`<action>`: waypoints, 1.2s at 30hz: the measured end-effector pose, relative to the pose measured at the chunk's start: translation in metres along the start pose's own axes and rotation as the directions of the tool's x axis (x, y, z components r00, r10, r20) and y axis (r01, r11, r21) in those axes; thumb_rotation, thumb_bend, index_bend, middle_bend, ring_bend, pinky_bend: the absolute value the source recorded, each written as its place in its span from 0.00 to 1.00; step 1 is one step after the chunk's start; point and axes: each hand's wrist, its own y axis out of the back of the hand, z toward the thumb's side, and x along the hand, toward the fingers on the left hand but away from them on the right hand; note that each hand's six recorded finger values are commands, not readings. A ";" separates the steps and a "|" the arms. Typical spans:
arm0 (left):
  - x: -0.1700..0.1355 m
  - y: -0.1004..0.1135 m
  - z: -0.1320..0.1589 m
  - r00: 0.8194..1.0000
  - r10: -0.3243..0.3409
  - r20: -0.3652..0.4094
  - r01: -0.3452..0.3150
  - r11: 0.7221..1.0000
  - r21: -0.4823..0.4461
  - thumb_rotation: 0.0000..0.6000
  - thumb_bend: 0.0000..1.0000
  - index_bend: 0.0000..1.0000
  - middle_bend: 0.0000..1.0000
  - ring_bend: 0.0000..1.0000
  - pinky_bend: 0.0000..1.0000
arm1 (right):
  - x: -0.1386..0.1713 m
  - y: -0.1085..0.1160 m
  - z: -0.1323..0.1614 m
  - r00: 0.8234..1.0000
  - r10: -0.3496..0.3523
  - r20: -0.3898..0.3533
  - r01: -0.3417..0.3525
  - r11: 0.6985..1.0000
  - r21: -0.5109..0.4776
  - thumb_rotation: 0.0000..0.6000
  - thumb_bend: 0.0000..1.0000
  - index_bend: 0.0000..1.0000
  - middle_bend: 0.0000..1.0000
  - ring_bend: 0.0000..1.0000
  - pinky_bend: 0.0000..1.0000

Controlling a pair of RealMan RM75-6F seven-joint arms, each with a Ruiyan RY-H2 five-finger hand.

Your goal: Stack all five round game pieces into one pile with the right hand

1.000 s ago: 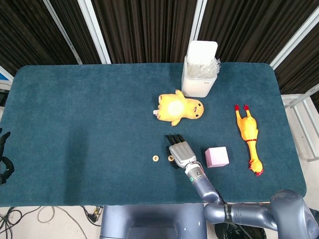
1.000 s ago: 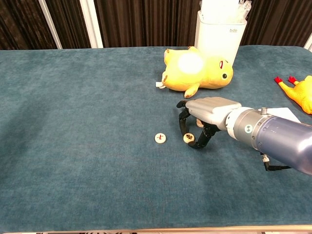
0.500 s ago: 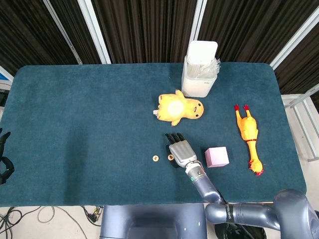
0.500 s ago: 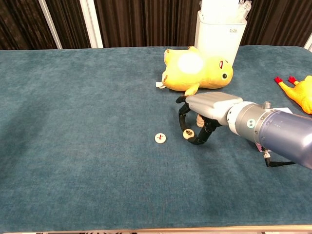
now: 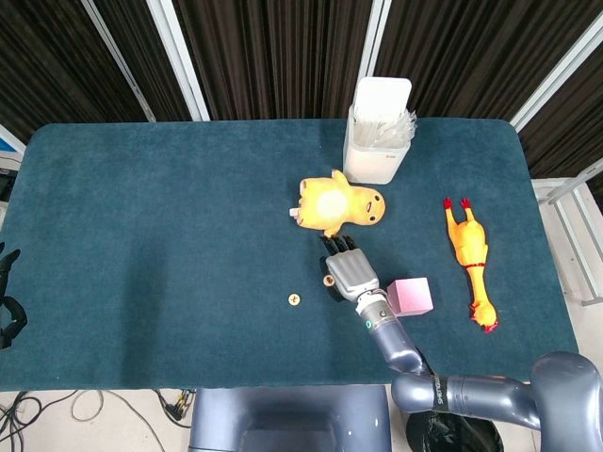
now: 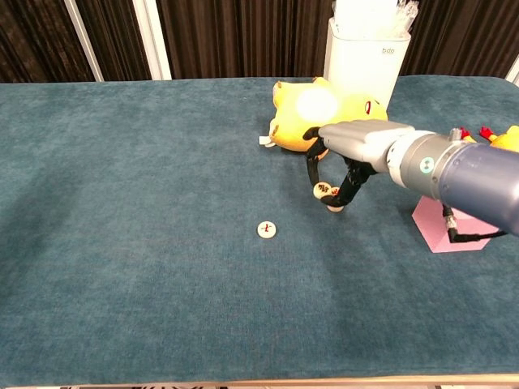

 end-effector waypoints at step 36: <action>0.000 0.000 0.000 1.000 0.001 -0.001 -0.001 1.000 0.002 1.00 0.82 0.12 0.00 0.00 0.02 | -0.010 -0.004 -0.021 0.997 0.049 0.055 -0.049 0.999 0.013 1.00 0.41 0.53 0.00 0.00 0.00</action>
